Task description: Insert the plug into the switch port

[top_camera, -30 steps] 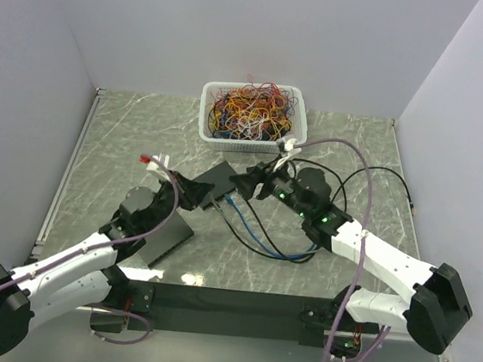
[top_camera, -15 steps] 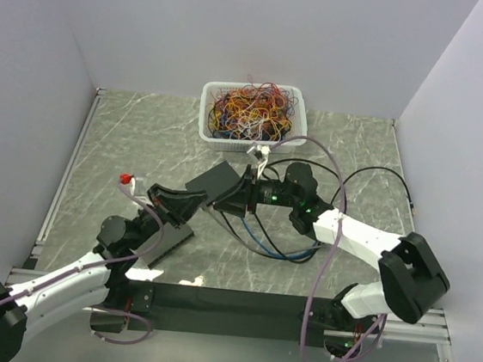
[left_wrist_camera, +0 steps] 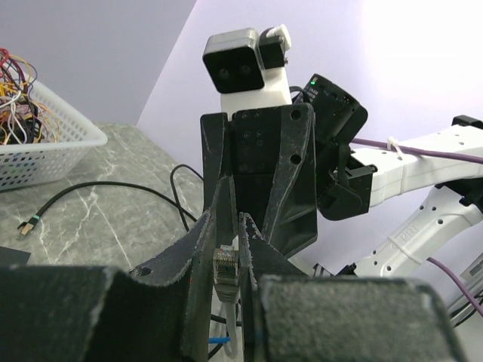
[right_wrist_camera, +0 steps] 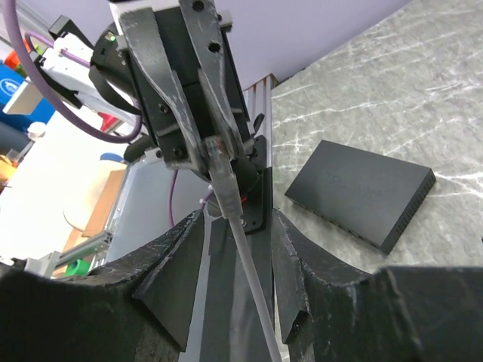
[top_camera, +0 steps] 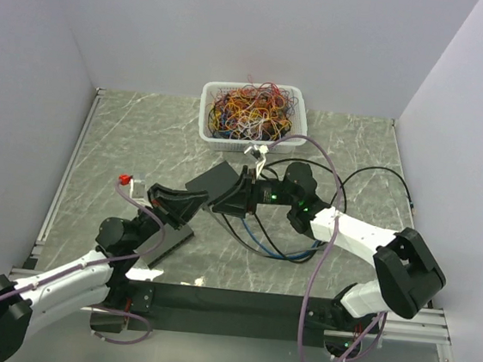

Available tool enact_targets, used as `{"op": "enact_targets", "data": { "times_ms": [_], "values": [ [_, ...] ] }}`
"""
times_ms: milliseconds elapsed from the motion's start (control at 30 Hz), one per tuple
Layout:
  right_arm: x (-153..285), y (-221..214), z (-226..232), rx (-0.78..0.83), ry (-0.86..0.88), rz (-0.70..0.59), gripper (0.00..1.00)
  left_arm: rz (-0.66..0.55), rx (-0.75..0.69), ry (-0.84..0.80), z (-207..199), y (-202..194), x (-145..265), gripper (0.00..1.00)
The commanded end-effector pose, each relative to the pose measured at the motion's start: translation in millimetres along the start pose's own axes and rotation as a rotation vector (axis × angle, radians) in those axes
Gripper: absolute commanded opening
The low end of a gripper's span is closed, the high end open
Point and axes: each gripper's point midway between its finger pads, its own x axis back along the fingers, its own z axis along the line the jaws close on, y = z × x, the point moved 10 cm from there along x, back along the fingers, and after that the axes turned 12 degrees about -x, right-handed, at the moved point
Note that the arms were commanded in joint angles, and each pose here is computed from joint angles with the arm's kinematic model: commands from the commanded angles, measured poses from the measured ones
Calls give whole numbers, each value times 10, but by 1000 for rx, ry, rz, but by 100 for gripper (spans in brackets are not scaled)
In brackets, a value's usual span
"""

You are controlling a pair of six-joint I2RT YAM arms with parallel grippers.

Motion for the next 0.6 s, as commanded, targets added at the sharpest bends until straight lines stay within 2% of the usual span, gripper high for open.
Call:
{"op": "enact_targets", "data": {
  "times_ms": [0,400,567],
  "values": [
    [-71,138,125,60,66,-14,48,-55,-2,-66,-72,94,-32,1],
    [-183,93,133,67,61,24,48,-46,18,-79,-73,74,-64,1],
    [-190,81,132,68,56,29,44,-48,19,-79,-74,78,-64,1]
  ]
}}
